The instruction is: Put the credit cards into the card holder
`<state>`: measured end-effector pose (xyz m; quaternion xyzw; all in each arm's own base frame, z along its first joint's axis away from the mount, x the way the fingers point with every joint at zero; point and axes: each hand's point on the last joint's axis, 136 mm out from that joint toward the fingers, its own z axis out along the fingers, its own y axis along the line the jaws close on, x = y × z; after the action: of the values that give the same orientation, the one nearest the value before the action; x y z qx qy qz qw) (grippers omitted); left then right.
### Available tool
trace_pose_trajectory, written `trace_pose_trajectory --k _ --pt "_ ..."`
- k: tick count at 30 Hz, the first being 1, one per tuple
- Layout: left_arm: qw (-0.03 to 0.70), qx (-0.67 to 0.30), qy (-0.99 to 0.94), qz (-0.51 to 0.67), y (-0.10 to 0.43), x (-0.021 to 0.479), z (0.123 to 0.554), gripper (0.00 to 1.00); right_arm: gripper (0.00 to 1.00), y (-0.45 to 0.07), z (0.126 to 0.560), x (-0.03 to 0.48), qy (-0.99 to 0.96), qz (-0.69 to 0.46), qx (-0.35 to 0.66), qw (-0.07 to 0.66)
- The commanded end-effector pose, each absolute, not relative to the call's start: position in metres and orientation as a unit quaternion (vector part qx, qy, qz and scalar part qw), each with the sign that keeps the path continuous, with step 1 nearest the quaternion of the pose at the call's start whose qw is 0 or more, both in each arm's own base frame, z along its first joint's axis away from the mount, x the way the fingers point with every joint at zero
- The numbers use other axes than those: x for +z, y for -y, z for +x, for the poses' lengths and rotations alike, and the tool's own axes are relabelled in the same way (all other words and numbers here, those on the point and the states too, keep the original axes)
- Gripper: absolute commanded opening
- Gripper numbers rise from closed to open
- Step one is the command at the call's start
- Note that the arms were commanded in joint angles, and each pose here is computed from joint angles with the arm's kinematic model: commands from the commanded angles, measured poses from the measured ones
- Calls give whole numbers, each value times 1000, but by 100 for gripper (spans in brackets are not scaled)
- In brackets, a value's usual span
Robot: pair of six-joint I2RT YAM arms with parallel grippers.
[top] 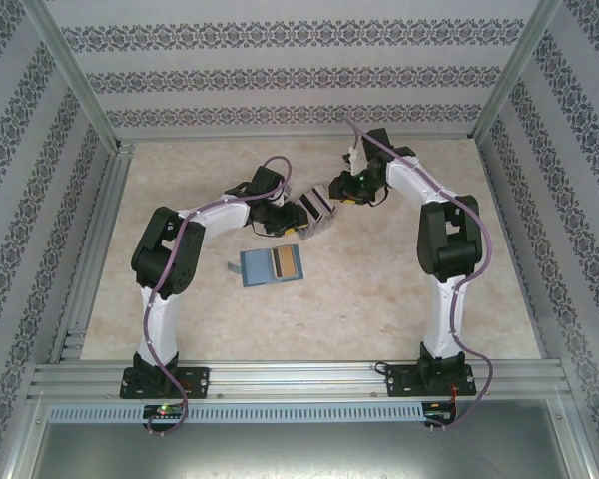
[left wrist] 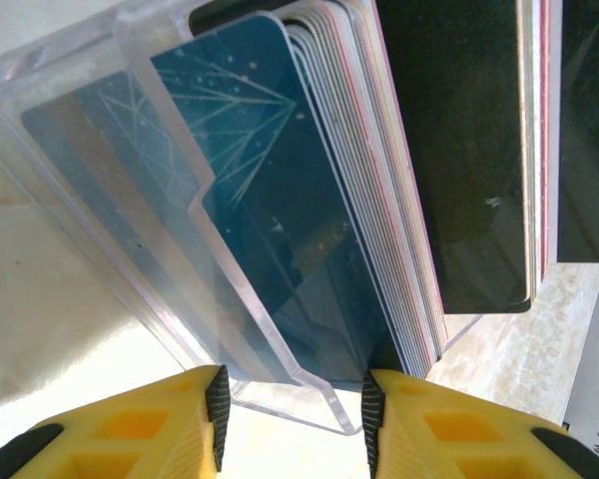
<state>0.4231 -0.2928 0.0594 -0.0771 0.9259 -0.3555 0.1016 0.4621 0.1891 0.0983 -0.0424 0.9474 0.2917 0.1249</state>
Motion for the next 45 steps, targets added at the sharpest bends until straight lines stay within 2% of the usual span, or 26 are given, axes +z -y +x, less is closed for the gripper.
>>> trace_pose_trajectory --k 1,8,11,25,36,45 --pt "108 -356 -925 -73 302 54 426 42 44 -198 458 97 -954 -78 262 122" --pt "107 -355 -926 -74 300 52 424 42 47 -209 458 88 -960 -108 231 119" --pt "108 -357 -925 -73 301 53 424 42 52 -202 462 81 -966 -111 201 121" --pt "107 -355 -926 -73 300 52 423 42 51 -188 471 69 -976 -121 120 138" --pt "106 -358 -925 -74 302 51 423 42 51 -206 470 117 -954 -134 185 194" --pt "108 -357 -925 -73 301 52 423 42 52 -195 474 104 -962 -140 142 187"
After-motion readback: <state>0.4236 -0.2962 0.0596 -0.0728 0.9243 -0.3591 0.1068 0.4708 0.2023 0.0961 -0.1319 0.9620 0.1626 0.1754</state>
